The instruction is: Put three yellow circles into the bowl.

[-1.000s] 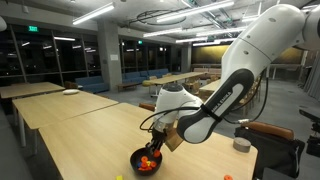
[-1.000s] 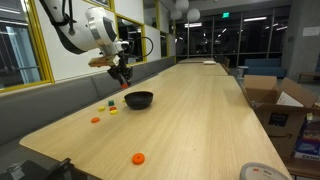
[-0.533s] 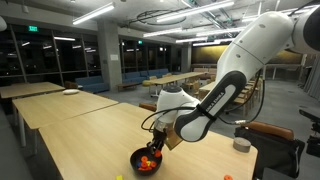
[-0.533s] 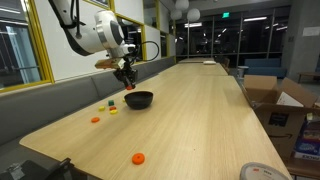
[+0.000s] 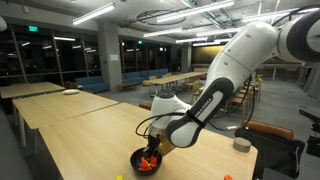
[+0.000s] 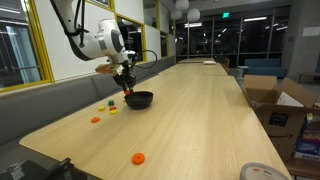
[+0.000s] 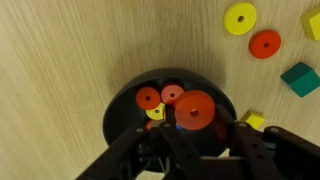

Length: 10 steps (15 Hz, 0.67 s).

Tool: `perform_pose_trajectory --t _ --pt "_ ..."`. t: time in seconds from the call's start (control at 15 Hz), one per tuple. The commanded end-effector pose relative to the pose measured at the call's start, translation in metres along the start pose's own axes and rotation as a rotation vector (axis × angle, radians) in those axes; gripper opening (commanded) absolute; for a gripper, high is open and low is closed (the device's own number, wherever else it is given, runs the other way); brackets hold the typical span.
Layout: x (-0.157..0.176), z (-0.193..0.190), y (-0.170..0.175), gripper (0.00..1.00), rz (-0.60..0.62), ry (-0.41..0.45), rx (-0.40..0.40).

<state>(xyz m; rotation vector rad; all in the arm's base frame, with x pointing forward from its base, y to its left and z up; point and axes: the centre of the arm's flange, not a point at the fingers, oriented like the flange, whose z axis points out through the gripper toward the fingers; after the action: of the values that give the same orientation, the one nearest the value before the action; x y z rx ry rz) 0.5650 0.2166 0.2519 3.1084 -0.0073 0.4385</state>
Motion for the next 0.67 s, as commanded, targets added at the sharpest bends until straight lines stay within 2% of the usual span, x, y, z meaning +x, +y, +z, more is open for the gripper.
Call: perform_pose_trajectory --t 0.0,0.07,0.13,0.2,0.47,0.6 --pt "0.018 0.002 -0.003 0.25 0.021 -0.005 0.015" --pt "0.020 0.002 -0.003 0.25 0.027 -0.009 0.013" --pt "0.021 0.003 -0.002 0.67 0.036 -0.016 0.011" --pt "0.022 0.003 -0.002 0.68 0.040 -0.025 0.007" --pt "0.020 -0.007 0.006 0.97 0.059 -0.037 0.001" --pt "0.012 -0.018 0.010 1.00 0.070 -0.082 0.008"
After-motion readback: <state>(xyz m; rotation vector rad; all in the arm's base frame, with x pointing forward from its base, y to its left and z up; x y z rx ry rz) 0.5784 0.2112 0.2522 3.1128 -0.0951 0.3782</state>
